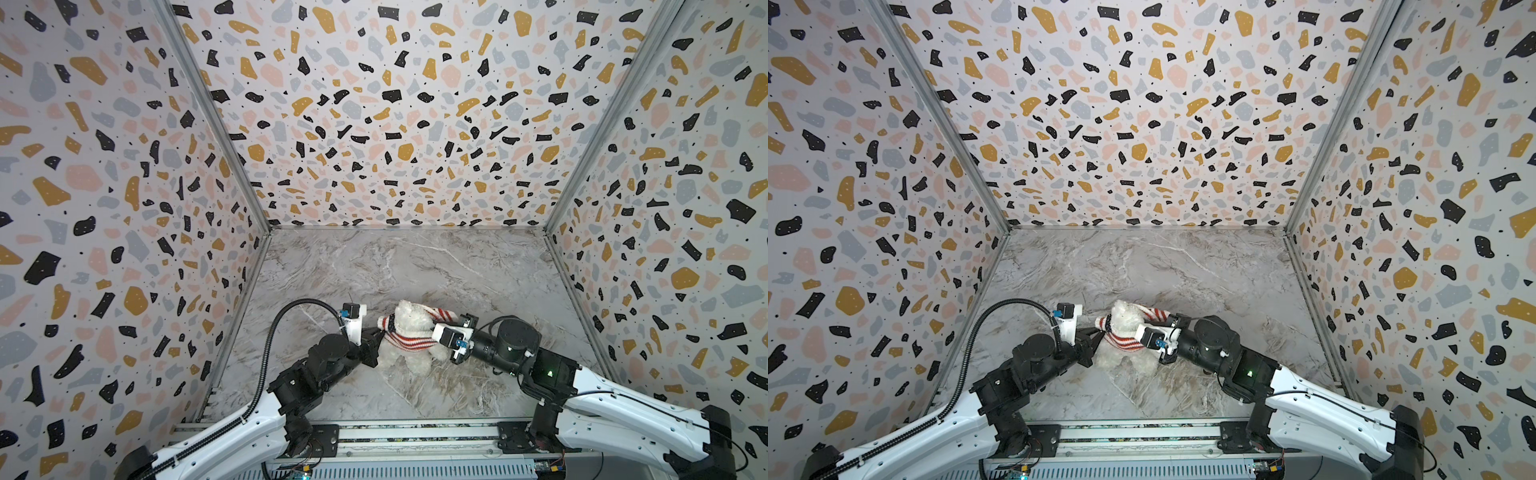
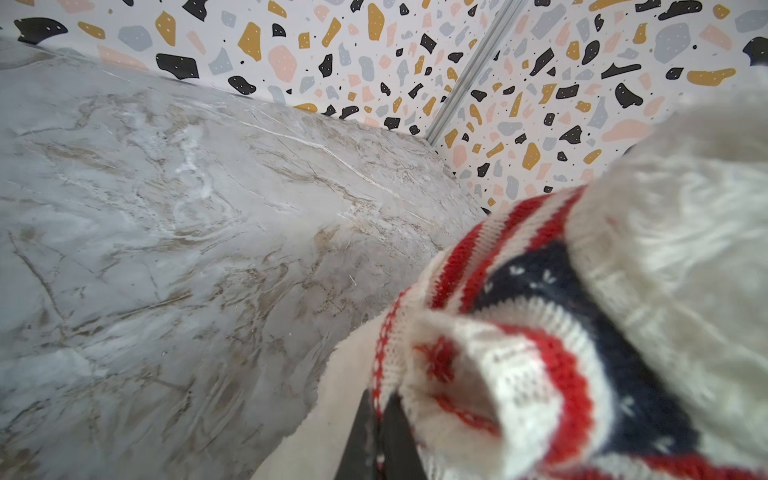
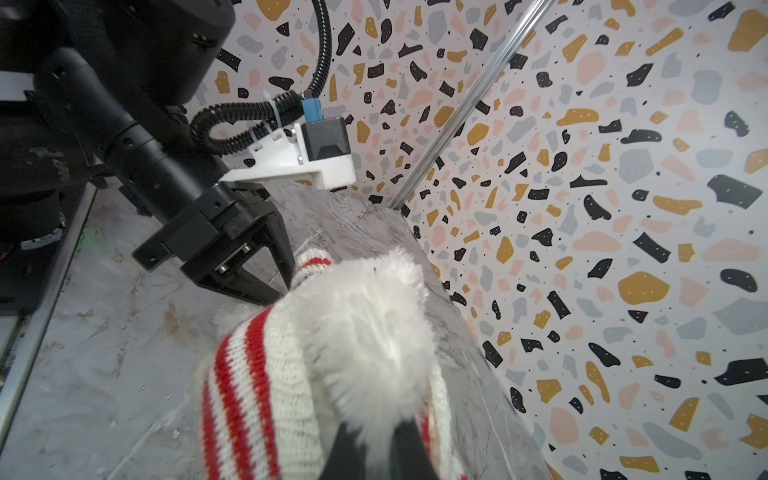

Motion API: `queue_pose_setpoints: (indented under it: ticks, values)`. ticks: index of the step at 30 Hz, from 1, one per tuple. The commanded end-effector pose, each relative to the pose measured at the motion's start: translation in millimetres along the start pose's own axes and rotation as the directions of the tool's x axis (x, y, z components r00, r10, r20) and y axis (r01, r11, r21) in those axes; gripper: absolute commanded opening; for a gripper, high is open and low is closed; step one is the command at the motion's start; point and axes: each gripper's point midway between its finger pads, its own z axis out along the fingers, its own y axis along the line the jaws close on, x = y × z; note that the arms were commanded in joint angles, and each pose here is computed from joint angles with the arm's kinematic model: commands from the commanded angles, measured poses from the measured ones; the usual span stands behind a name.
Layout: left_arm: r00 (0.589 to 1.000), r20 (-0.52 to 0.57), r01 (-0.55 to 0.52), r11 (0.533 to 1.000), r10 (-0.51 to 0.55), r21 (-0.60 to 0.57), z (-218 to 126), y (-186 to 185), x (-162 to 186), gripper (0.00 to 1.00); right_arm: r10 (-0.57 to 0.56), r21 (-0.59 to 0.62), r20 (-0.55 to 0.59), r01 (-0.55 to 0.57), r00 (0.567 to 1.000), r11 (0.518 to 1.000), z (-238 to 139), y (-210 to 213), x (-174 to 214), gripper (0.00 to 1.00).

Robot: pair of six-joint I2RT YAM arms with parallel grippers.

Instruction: Dress the teddy bear

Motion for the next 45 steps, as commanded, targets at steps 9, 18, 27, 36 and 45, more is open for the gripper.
queue_pose_setpoints:
  ticks: [9, 18, 27, 36, 45]
  values:
    - [0.985, -0.003, -0.175, 0.98, 0.175, -0.093, -13, 6, -21, 0.49, -0.036, -0.194, 0.036, 0.042, 0.999, 0.98, 5, 3, -2, 0.0]
    - [0.97, 0.055, -0.24, 0.963, 0.235, 0.124, -34, -45, -45, 0.62, -0.148, -0.17, -0.013, 0.144, 0.989, 0.975, 14, -42, 3, 0.0]
    - [0.929, 0.129, -0.368, 0.907, 0.347, 0.205, -45, -86, -89, 0.64, -0.212, -0.22, 0.037, 0.215, 0.976, 0.951, 14, -51, -8, 0.0]
    - [0.836, 0.031, -0.542, 0.816, 0.547, 0.202, -13, -103, -103, 0.65, -0.248, -0.26, 0.008, 0.242, 0.969, 0.935, 18, -37, -3, 0.0]
    - [0.767, -0.073, -0.601, 0.754, 0.637, 0.264, 6, -104, -83, 0.69, -0.267, -0.299, 0.049, 0.269, 0.962, 0.916, 17, -23, -6, 0.0]
